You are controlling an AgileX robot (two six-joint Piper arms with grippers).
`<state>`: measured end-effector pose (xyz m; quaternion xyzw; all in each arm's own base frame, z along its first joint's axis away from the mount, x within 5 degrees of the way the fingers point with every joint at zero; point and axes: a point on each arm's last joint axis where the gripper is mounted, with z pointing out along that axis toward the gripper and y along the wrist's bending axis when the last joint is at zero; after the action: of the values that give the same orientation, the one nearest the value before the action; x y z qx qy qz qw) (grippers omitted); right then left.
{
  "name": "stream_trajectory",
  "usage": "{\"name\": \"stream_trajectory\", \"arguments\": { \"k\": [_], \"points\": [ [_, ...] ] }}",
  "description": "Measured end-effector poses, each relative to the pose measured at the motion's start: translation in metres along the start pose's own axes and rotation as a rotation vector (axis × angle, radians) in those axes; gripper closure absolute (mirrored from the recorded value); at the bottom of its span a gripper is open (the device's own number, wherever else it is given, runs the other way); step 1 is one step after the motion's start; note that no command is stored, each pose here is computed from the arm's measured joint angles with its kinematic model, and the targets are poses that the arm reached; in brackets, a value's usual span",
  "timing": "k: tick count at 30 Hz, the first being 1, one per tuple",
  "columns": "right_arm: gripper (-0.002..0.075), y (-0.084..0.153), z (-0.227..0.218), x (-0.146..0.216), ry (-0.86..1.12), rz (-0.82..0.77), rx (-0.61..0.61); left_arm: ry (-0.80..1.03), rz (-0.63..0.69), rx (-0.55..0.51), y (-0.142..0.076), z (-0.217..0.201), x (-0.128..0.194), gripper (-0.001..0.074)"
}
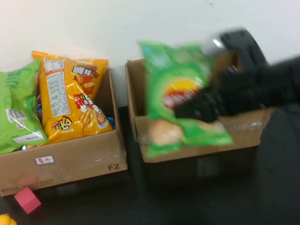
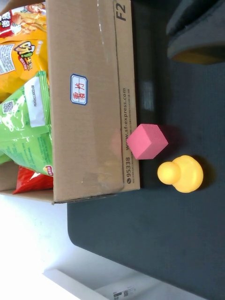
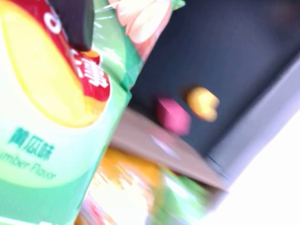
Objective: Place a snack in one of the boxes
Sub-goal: Place the potato chip in the potato chip box
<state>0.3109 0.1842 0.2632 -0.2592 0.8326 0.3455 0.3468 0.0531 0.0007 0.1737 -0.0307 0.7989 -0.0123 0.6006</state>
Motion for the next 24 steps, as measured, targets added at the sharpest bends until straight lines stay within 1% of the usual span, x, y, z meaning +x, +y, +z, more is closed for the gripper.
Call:
{"name": "stream_trajectory", "arguments": {
  "k": [2,4,7,9,12,16,20,24],
  "points": [
    [0.0442,0.022,0.001,-0.021,-0.059,-0.097,-0.052,0.0,0.0,0.0,0.0,0.0,0.0,0.0736],
    [0.0442,0.039,0.004,-0.036,-0.089,-0.187,-0.096,0.0,0.0,0.0,0.0,0.0,0.0,0.0736],
    [0.0442,0.053,0.013,-0.052,-0.122,-0.302,-0.13,0.0,0.001,0.0,0.0,0.0,0.0,0.0736],
    [0.0442,0.057,0.023,-0.059,-0.134,-0.346,-0.143,0.0,0.001,0.0,0.0,0.0,0.0,0.0736],
    [0.0442,0.061,0.043,-0.073,-0.157,-0.384,-0.155,0.0,0.001,0.0,0.0,0.0,0.0,0.0736],
    [0.0442,0.061,0.08,-0.085,-0.17,-0.412,-0.173,0.002,0.003,0.0,0.0,0.0,0.0,0.0736],
    [0.0442,0.056,0.118,-0.096,-0.199,-0.434,-0.18,0.002,0.003,0.0,0.0,0.0,0.0,0.0736],
    [0.0442,0.043,0.152,-0.106,-0.249,-0.447,-0.163,0.002,0.003,0.0,0.0,0.0,0.0,0.0736]
  ]
}}
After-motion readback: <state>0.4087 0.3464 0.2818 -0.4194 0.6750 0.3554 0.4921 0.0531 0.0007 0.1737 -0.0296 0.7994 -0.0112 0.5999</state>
